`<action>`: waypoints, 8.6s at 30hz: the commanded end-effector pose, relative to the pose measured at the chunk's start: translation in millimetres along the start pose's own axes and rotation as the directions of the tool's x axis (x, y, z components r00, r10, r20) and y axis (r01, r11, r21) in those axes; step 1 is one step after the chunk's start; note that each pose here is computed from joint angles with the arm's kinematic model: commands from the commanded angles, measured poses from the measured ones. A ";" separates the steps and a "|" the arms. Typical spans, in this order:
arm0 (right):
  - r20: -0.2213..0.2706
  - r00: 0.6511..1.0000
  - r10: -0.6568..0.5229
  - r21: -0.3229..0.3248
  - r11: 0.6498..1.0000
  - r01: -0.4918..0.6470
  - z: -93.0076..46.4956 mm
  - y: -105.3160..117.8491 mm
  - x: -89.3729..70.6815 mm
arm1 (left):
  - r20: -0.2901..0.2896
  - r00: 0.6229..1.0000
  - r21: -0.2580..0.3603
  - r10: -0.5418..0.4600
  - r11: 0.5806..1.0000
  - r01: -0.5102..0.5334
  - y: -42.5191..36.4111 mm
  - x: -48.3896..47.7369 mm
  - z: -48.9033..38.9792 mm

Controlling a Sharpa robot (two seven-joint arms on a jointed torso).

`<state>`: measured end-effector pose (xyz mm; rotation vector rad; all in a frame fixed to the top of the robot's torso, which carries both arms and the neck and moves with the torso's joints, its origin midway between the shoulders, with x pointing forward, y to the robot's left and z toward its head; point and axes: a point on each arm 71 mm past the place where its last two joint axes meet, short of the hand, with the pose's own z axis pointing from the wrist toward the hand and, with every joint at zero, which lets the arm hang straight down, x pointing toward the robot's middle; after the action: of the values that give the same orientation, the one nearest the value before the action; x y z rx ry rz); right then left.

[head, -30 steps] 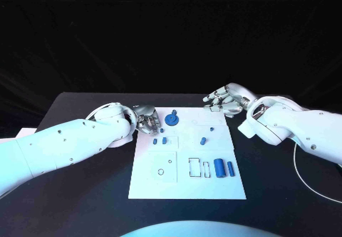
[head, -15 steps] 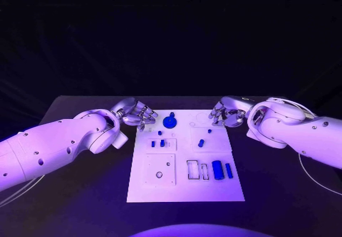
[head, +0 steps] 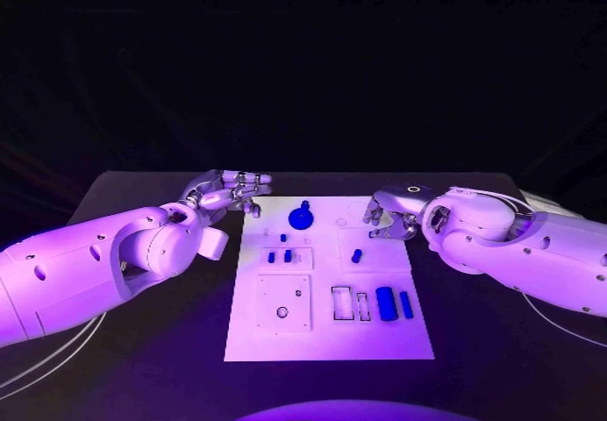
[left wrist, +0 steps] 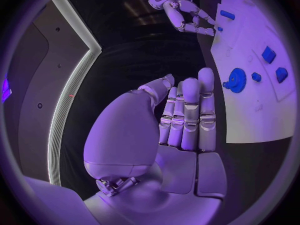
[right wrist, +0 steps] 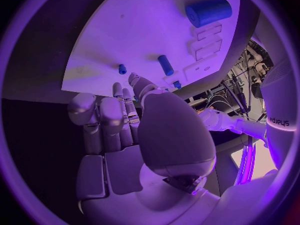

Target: Assemble the parts on the task board

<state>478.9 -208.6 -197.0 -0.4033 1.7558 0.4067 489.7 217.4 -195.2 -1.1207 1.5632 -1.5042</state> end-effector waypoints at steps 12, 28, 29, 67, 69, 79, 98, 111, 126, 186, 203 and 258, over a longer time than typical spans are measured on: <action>-0.067 0.996 -0.053 0.022 0.998 0.055 5.9 -2.2 14.0 | 0.014 0.997 0.024 -0.074 0.997 0.074 -1.7 -0.8 -1.1; -0.084 0.996 -0.032 -0.006 0.999 0.032 9.5 5.0 20.7 | 0.022 0.997 0.014 -0.072 0.997 0.071 -0.8 -2.8 -0.9; -0.086 0.996 -0.031 -0.007 1.000 0.030 9.8 5.0 21.0 | 0.023 0.997 0.013 -0.072 0.997 0.071 -0.8 -2.9 -0.9; 0.096 0.992 0.086 -0.026 0.996 -0.084 -11.3 14.8 -5.9 | 0.026 0.997 0.006 -0.071 0.997 0.070 0.5 -5.7 0.9; 0.095 0.990 0.103 -0.046 0.994 -0.099 -12.1 22.1 -7.3 | 0.024 0.997 0.006 -0.071 0.997 0.071 0.6 -5.6 0.9; 0.072 0.984 0.165 -0.194 0.970 -0.149 -10.7 78.2 -8.0 | 0.014 0.997 0.000 -0.074 0.997 0.074 1.3 -3.2 1.9; -0.070 0.981 0.183 -0.331 0.923 -0.196 1.1 142.2 40.7 | -0.003 0.997 -0.001 -0.080 0.997 0.080 1.2 3.0 2.1; -0.097 0.979 0.177 -0.344 0.918 -0.199 2.2 147.9 47.4 | -0.007 0.997 -0.004 -0.081 0.997 0.081 1.6 3.1 2.2; -0.114 0.981 0.154 -0.343 0.921 -0.185 3.4 148.0 50.5 | -0.008 0.997 -0.009 -0.082 0.997 0.082 2.5 2.9 2.3; 0.018 0.987 0.161 -0.195 0.968 -0.155 -23.9 83.8 18.2 | -0.006 0.997 -0.018 -0.082 0.996 0.082 4.4 1.5 2.2; -0.027 0.996 0.081 -0.116 0.990 -0.083 -28.5 50.5 16.0 | -0.008 0.996 -0.024 -0.085 0.996 0.085 8.1 2.5 2.1; 0.086 0.989 0.120 -0.142 0.984 -0.107 -31.7 60.6 4.3 | -0.007 0.996 -0.027 -0.086 0.996 0.086 9.8 1.7 1.5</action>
<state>423.7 -172.6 -195.5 -0.4003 1.7028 0.5914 489.7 217.0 -205.8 -1.2167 1.5605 -1.5252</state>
